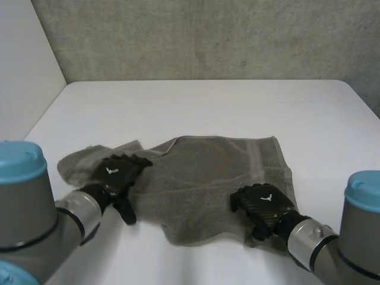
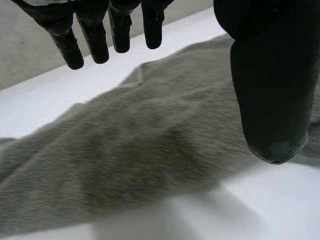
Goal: Fold the towel.
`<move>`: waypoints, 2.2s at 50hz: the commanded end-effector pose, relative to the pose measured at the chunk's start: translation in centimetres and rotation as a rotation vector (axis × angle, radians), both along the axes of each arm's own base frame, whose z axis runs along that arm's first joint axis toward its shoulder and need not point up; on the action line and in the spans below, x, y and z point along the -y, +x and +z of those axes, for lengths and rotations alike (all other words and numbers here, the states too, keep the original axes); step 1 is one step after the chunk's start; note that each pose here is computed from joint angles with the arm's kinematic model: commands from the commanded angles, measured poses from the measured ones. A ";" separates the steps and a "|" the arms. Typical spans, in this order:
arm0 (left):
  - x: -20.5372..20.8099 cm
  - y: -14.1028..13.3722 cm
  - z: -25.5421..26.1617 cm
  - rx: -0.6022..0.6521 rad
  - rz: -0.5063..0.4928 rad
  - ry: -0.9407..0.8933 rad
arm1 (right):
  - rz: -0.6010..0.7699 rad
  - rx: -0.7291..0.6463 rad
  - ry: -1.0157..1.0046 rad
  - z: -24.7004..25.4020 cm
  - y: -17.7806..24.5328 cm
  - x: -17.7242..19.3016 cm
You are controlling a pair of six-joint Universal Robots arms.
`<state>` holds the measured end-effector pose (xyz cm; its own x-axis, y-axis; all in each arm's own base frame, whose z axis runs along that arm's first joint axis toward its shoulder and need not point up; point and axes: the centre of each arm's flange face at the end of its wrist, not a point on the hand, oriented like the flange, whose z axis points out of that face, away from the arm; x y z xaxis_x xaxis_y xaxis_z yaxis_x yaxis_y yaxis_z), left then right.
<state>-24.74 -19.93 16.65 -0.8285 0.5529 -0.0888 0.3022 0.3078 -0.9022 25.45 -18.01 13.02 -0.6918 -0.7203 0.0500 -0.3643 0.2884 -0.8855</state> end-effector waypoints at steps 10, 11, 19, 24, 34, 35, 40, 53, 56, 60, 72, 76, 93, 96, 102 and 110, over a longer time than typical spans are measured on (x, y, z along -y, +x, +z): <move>-3.6 -1.1 -0.8 -0.047 -0.065 0.047 | 0.057 0.038 -0.003 -2.0 2.1 -0.9; -3.6 -1.1 -0.8 -0.047 -0.065 0.047 | 0.063 0.037 -0.001 -2.1 2.2 -1.1; -4.4 -1.5 -1.0 -0.113 -0.054 0.098 | 0.026 0.037 -0.047 -2.1 2.4 -0.4; -5.0 -2.2 -0.9 -0.139 -0.090 0.092 | -0.025 0.059 -0.132 -0.7 2.4 0.8; -5.2 -3.4 -1.1 -0.242 -0.086 0.119 | -0.051 0.137 -0.244 3.4 2.7 1.7; -5.1 -3.7 -1.1 -0.268 -0.077 0.134 | -0.053 0.139 -0.242 3.5 2.7 1.7; -4.8 -4.6 -1.6 -0.315 -0.065 0.181 | -0.073 0.144 -0.230 3.4 2.4 1.9; -4.1 -7.8 -4.2 -0.309 -0.058 0.203 | -0.107 0.222 -0.158 3.5 2.4 1.7; -3.5 -8.4 -5.1 -0.304 -0.024 0.195 | -0.107 0.225 -0.163 3.6 2.3 1.7; -1.9 -8.5 -5.9 -0.297 0.078 0.127 | -0.107 0.229 -0.166 3.8 2.3 1.6; 2.8 -4.5 -3.3 -0.333 0.390 -0.080 | -0.136 0.227 -0.185 4.2 1.5 2.3; 3.3 -3.4 -2.5 -0.341 0.421 -0.096 | -0.138 0.227 -0.190 4.3 1.4 2.4; 3.6 -0.1 -2.8 -0.291 0.355 -0.034 | -0.145 0.232 -0.207 4.8 1.2 2.8; 2.9 -0.3 -3.3 -0.293 0.301 0.003 | -0.140 0.233 -0.208 4.8 1.3 2.6; 1.9 -0.1 -3.3 -0.294 0.269 0.024 | -0.143 0.233 -0.209 4.8 1.2 2.8; 1.5 0.1 -3.8 -0.255 0.259 0.024 | -0.140 0.231 -0.208 4.8 1.3 2.9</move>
